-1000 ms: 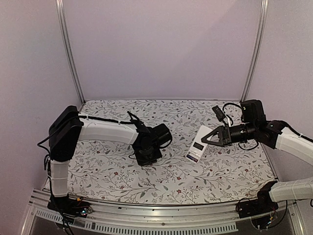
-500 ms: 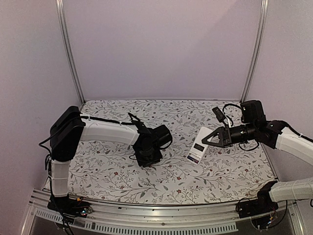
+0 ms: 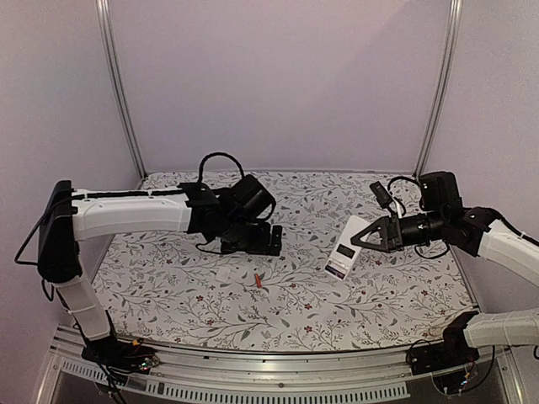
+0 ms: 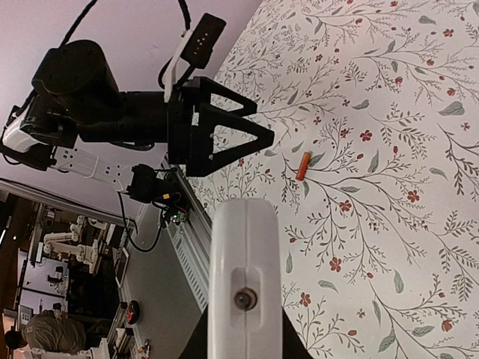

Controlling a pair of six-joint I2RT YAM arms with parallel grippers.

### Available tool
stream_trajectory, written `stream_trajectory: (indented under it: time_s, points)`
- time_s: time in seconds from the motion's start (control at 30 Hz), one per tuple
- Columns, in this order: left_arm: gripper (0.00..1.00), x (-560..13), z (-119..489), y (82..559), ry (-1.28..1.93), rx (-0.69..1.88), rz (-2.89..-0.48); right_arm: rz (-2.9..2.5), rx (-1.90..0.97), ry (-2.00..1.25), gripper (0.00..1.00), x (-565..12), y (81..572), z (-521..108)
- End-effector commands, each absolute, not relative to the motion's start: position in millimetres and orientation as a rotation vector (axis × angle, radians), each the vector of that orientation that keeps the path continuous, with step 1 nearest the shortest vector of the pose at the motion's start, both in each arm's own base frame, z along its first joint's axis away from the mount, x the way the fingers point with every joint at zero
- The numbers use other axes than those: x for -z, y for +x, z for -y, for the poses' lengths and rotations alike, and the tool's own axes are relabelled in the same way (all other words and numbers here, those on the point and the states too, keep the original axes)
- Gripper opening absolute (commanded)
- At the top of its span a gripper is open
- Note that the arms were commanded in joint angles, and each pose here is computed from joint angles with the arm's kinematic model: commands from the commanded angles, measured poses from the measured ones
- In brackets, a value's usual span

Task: Load the batteries into the remote control
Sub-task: Pick up the battery from the center of the board.

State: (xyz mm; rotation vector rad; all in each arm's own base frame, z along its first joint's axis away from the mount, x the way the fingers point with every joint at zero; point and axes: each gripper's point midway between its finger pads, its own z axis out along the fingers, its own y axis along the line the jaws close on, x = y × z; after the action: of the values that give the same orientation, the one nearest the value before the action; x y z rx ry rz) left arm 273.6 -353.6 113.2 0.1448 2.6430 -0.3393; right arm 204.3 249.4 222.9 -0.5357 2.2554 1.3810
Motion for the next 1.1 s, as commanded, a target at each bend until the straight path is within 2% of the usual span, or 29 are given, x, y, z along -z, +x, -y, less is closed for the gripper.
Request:
stream_trajectory:
  time_s: [0.0, 0.1, 0.3, 0.4, 0.57, 0.8, 1.07]
  points:
    - [1.0, -143.2, 350.4, 294.8, 0.583, 0.444, -2.449, -2.223, -1.367, -0.528, 0.0, -233.1, 203.0, -243.3]
    - [1.0, -155.7, 345.5, 304.3, 0.76, 0.447, -2.36, -2.224, -1.367, -0.519, 0.0, -232.6, 200.6, -240.7]
    - [1.0, -153.7, 336.9, 308.3, 1.177, 0.221, -2.109, -2.23, -1.363, -0.515, 0.0, -230.6, 198.1, -237.3]
    - [1.0, -142.4, 333.0, 304.4, 1.36, 0.154, -1.986, -2.233, -1.365, -0.519, 0.0, -229.0, 198.7, -237.2]
    - [1.0, -102.3, 325.8, 279.7, 1.77, 0.196, -1.685, -2.228, -1.368, -0.529, 0.0, -229.7, 199.7, -237.6]
    - [1.0, -77.9, 334.1, 262.1, 2.008, 0.396, -1.597, -2.225, -1.375, -0.529, 0.0, -229.7, 200.9, -238.5]
    - [0.99, -55.4, 340.2, 258.8, 2.191, 0.355, -1.513, -2.237, -1.376, -0.513, 0.0, -225.6, 200.3, -237.3]
